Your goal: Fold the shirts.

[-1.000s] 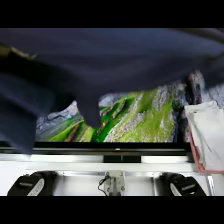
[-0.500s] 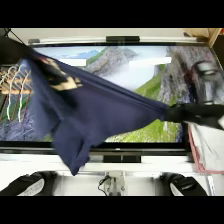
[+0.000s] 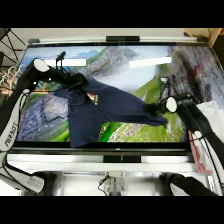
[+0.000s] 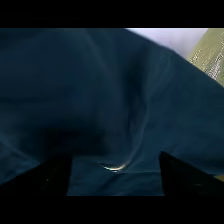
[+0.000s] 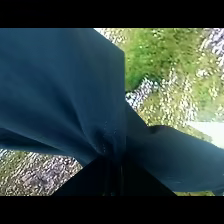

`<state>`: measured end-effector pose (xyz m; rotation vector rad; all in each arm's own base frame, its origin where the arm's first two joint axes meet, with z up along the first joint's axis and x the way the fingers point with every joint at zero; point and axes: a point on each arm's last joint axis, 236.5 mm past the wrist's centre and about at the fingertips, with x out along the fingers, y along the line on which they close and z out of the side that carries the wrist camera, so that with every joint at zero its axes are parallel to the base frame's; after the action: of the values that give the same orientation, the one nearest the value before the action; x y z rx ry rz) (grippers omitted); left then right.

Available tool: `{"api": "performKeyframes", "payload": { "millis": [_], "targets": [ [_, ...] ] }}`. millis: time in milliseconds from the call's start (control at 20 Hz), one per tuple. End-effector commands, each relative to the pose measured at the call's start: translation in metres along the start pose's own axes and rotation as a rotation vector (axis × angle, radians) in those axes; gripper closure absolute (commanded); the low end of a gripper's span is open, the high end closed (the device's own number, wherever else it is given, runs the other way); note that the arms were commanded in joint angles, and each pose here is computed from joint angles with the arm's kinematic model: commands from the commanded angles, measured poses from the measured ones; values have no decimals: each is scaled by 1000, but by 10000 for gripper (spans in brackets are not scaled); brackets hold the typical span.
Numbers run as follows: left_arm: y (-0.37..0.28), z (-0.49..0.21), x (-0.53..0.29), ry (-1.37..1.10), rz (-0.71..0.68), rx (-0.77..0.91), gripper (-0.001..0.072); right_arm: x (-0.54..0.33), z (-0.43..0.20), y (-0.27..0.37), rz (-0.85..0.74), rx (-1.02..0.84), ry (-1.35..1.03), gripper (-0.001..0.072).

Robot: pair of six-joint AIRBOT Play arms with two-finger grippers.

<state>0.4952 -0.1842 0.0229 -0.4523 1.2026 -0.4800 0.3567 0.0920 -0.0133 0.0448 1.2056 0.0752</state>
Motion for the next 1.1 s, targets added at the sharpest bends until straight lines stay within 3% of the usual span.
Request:
{"api": "performKeyframes", "payload": {
  "millis": [0, 50, 100, 150, 300, 350, 400, 650, 900, 1000, 1050],
  "targets": [
    [25, -19, -21, 146, -58, -50, 69, 5, -7, -4, -20, -11, 38, 634],
    [39, -15, -49, 151, -50, -62, 129, 2, -9, -5, -21, -11, 43, 634],
    [55, -13, -75, 152, -32, -78, 278, -1, -12, -5, -24, -11, 52, 634],
    [73, -18, -98, 166, -11, -114, 318, -4, -16, -7, -28, -12, 65, 634],
    [140, -72, -142, 322, 141, -250, 291, -6, -29, -10, -42, -11, 122, 634],
    [158, -87, -144, 344, 193, -284, 205, -6, -31, -9, -40, -9, 130, 634],
    [168, -100, -136, 337, 207, -319, 179, -6, -32, -8, -34, -5, 131, 634],
    [149, -126, -41, 220, 22, -412, 184, -5, -27, -3, -12, 5, 111, 634],
    [137, -127, 15, 194, 37, -387, 185, -5, -27, -3, -12, 5, 111, 634],
    [128, -124, 26, 183, 21, -388, 232, -5, -27, -3, -12, 5, 111, 634],
    [125, -123, 30, 181, 16, -386, 339, -5, -27, -3, -12, 5, 111, 634]
  ]
}}
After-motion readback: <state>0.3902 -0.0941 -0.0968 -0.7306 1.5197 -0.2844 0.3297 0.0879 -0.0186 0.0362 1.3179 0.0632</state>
